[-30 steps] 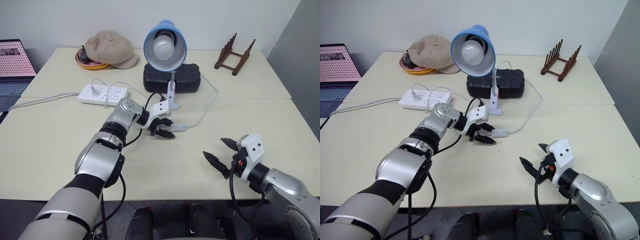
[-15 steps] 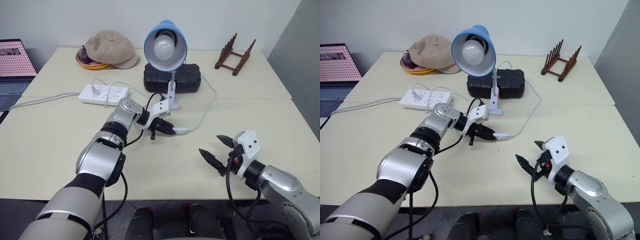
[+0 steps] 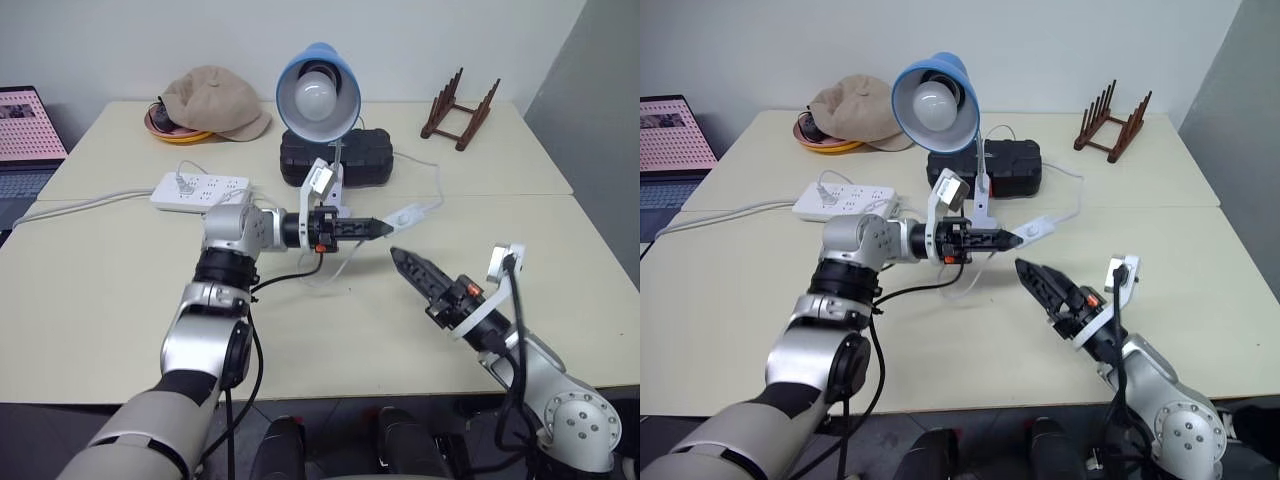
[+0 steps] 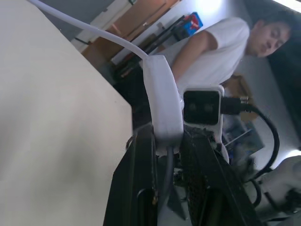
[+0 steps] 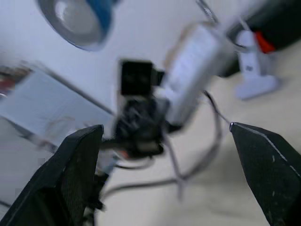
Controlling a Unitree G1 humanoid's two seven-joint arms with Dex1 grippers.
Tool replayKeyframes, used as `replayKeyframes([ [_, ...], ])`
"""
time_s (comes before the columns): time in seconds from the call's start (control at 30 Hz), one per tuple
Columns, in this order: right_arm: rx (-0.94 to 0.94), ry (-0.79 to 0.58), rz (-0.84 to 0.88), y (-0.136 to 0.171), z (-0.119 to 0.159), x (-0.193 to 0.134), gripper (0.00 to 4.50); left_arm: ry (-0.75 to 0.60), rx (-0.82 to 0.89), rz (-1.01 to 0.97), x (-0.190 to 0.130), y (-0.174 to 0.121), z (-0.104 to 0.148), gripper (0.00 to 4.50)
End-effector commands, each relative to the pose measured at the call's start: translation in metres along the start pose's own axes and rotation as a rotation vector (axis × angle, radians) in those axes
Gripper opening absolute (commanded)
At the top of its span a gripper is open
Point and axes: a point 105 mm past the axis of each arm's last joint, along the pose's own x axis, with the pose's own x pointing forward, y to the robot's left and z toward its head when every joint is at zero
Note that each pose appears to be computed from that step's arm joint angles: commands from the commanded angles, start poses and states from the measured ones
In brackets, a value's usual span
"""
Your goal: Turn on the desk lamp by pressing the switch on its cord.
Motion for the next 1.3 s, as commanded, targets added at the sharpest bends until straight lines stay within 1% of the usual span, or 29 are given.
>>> replayKeyframes([
  [0.03, 0.049, -0.012, 0.048, 0.011, 0.009, 0.000, 4.50, 0.006, 0.031, -0.040, 0.005, -0.022, 0.000, 0.39],
  [0.17, 0.042, 0.030, 0.048, 0.010, 0.006, 0.003, 4.50, 0.005, 0.016, -0.053, 0.007, -0.030, -0.002, 0.39],
  [0.5, 0.050, 0.007, 0.039, 0.007, 0.015, 0.004, 4.50, 0.006, 0.002, -0.055, 0.007, -0.033, -0.002, 0.39],
  [0.6, 0.046, 0.003, 0.032, 0.006, 0.016, 0.004, 3.97, 0.004, 0.001, -0.055, 0.007, -0.033, -0.001, 0.39],
  [0.73, 0.042, 0.002, 0.031, 0.005, 0.016, 0.003, 3.06, 0.004, 0.001, -0.057, 0.008, -0.033, -0.002, 0.39],
  [0.83, 0.033, 0.018, 0.036, 0.007, 0.013, 0.003, 2.23, 0.004, -0.002, -0.059, 0.009, -0.032, -0.002, 0.39],
  [0.87, 0.028, 0.025, 0.038, 0.008, 0.011, 0.003, 2.10, 0.006, 0.000, -0.060, 0.009, -0.033, -0.002, 0.39],
  [1.03, -0.004, 0.067, 0.042, 0.009, 0.002, 0.003, 0.90, 0.006, -0.001, -0.062, 0.009, -0.034, -0.002, 0.39],
  [1.07, -0.007, 0.069, 0.042, 0.009, 0.002, 0.003, 0.78, 0.005, -0.001, -0.061, 0.009, -0.034, -0.002, 0.39],
  [1.3, -0.002, 0.042, 0.028, 0.005, 0.006, 0.003, 0.70, 0.006, -0.001, -0.058, 0.008, -0.034, -0.002, 0.39],
])
